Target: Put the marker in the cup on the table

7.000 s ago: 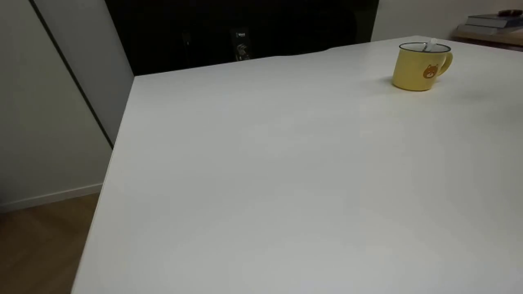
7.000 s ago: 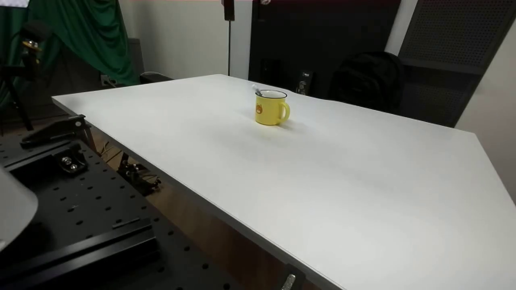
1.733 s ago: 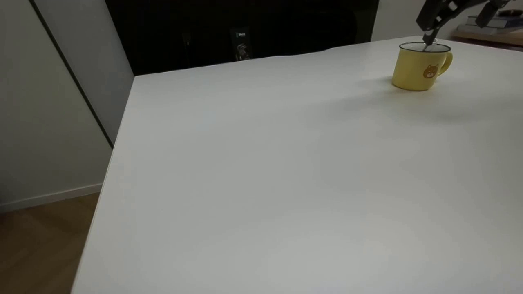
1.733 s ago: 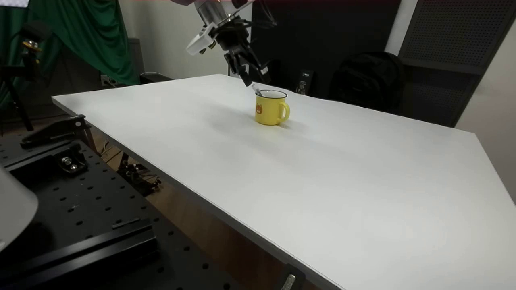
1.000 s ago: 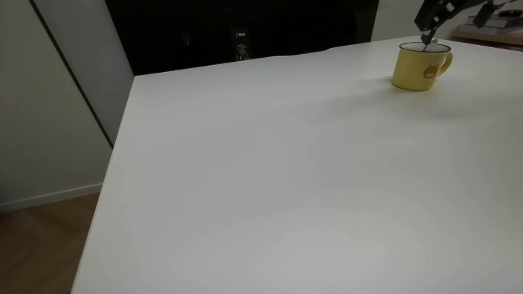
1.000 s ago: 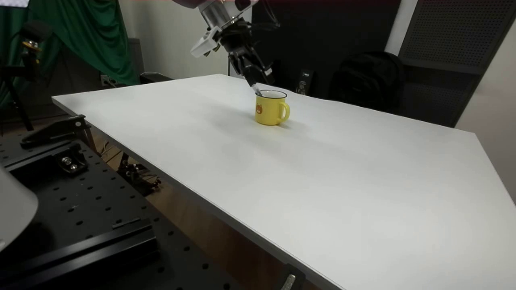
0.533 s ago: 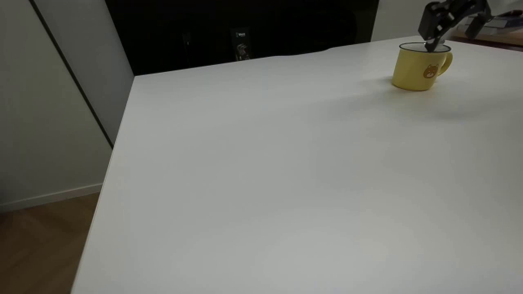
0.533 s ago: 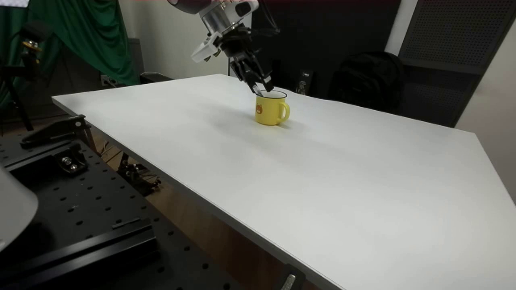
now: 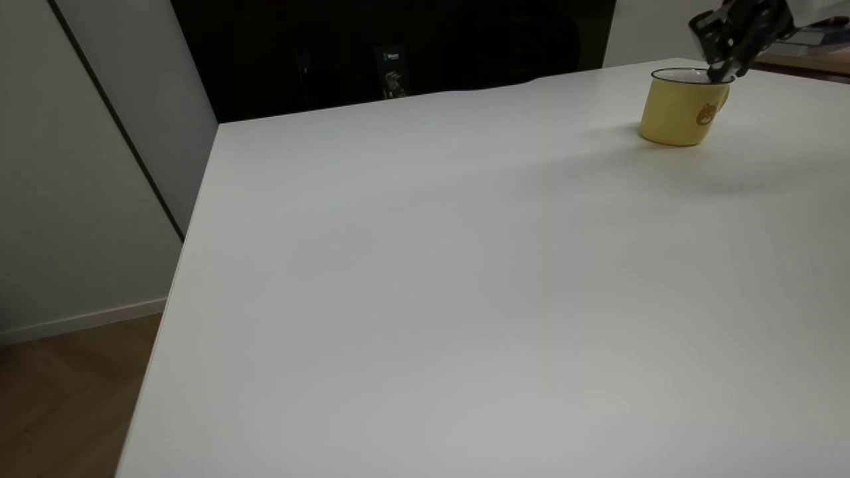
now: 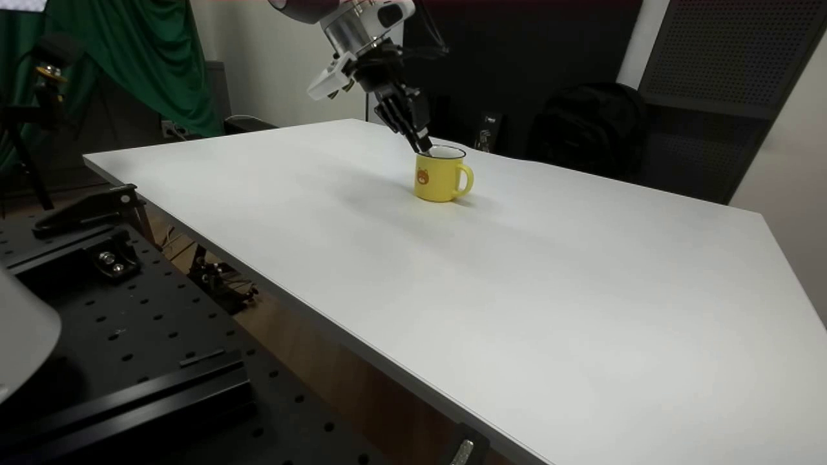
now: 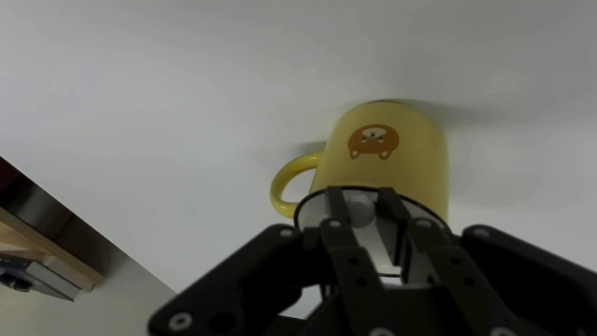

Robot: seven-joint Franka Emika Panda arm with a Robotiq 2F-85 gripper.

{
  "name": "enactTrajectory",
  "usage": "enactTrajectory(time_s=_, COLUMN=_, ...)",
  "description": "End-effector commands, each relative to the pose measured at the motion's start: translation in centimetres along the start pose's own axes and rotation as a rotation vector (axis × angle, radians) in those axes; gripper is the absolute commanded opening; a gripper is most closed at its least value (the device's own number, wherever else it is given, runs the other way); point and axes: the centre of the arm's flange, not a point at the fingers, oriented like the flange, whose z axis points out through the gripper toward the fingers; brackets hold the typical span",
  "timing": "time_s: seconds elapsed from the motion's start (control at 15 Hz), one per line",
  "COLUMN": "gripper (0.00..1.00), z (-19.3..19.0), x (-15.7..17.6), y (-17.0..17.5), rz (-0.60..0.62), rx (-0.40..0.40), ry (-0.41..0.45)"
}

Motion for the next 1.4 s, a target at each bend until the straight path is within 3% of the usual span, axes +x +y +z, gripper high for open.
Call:
enactTrajectory(time_s=0.0, gripper=0.02, z=0.0, x=1.7, y=-0.1, rz=0.032, rx=-0.011, ry=0.019)
enactTrajectory(time_s=0.33, gripper=0.05, z=-1.8, x=5.0, y=0.1, rz=0.076, rx=-0.018, ry=0.035)
enactTrajectory(time_s=0.73, gripper=0.05, z=-5.2, x=9.6, y=0.0, rz=0.108, rx=0.026, ry=-0.069)
enactTrajectory(time_s=1.07, gripper=0.05, z=-10.8, x=13.4, y=0.6, rz=0.068, rx=0.069, ry=-0.104)
enactTrajectory(time_s=1.2, gripper=0.05, z=-13.1, x=13.3, y=0.6, rz=0.022, rx=0.105, ry=-0.085)
enactTrajectory(time_s=1.33, gripper=0.05, z=-14.2, x=11.6, y=-0.2, rz=-0.028, rx=0.118, ry=0.015)
